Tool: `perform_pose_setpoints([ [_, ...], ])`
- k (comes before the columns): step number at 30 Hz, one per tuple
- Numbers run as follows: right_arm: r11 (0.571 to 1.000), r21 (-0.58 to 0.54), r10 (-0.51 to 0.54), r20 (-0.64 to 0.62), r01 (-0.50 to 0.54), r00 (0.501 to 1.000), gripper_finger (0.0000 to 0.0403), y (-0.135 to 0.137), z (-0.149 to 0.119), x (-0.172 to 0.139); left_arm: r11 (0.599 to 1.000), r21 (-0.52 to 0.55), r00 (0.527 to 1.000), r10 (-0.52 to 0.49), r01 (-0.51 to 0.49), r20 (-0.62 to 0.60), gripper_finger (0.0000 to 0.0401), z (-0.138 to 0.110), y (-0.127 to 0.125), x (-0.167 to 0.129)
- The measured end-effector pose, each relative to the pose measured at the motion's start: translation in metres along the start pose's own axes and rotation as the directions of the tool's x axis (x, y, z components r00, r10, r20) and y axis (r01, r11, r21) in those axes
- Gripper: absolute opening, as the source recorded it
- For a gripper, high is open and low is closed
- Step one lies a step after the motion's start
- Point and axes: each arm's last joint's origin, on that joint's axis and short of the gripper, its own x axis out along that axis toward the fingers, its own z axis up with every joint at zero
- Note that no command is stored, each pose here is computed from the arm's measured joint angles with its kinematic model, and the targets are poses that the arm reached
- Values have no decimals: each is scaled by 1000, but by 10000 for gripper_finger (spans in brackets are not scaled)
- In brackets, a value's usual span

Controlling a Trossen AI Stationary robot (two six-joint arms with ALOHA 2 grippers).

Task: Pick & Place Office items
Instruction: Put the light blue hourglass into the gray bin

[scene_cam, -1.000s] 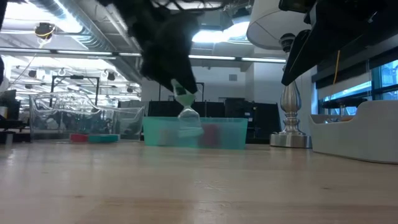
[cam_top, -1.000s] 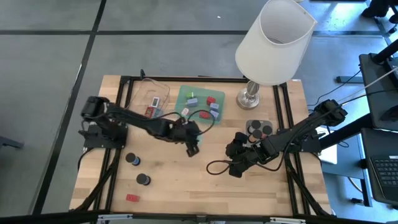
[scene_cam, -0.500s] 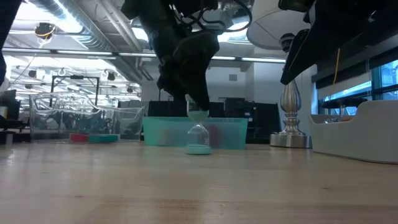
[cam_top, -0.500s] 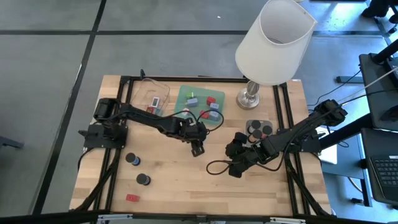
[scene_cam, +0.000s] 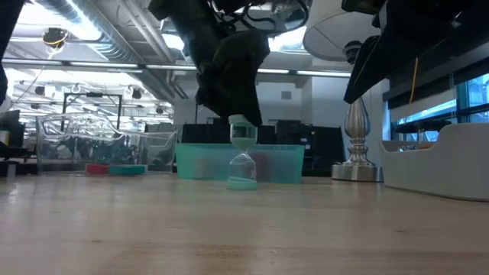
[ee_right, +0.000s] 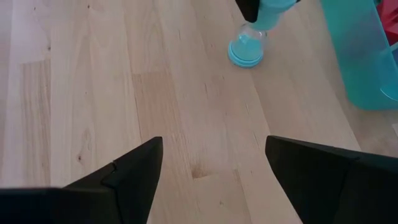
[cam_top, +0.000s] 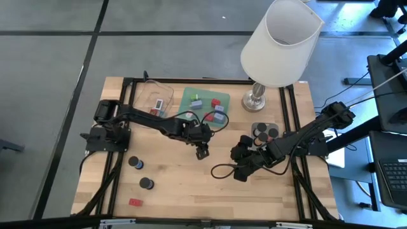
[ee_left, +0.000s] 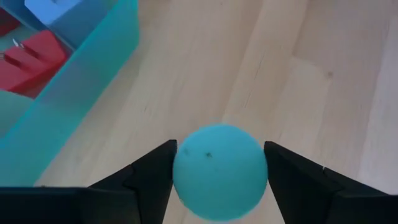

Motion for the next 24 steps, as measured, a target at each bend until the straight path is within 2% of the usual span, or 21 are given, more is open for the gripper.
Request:
perform_pose_setpoints([
  [4, 1000, 0, 0, 0, 0, 1000, 288, 0, 0, 0, 1000, -1, 1000, -9, 9, 13, 244, 3, 0, -8],
  [9, 1000, 1, 0, 3, 0, 1000, 288, 0, 0, 0, 1000, 22, 1000, 0, 0, 23, 246, 15, 2, -41],
  [15, 998, 59, -12, 145, 3, 989, 288, 4, 12, -1, 996, 19, 987, 84, -88, 139, 234, 21, 8, -95],
  [20, 993, 118, -57, 293, 23, 954, 288, 6, 25, -3, 983, 4, 957, 176, -182, 232, 218, 3, 9, -133],
  [24, 989, 137, -97, 341, 53, 935, 288, 1, 32, -2, 969, -53, 925, 246, -241, 291, 212, -22, 10, -148],
])
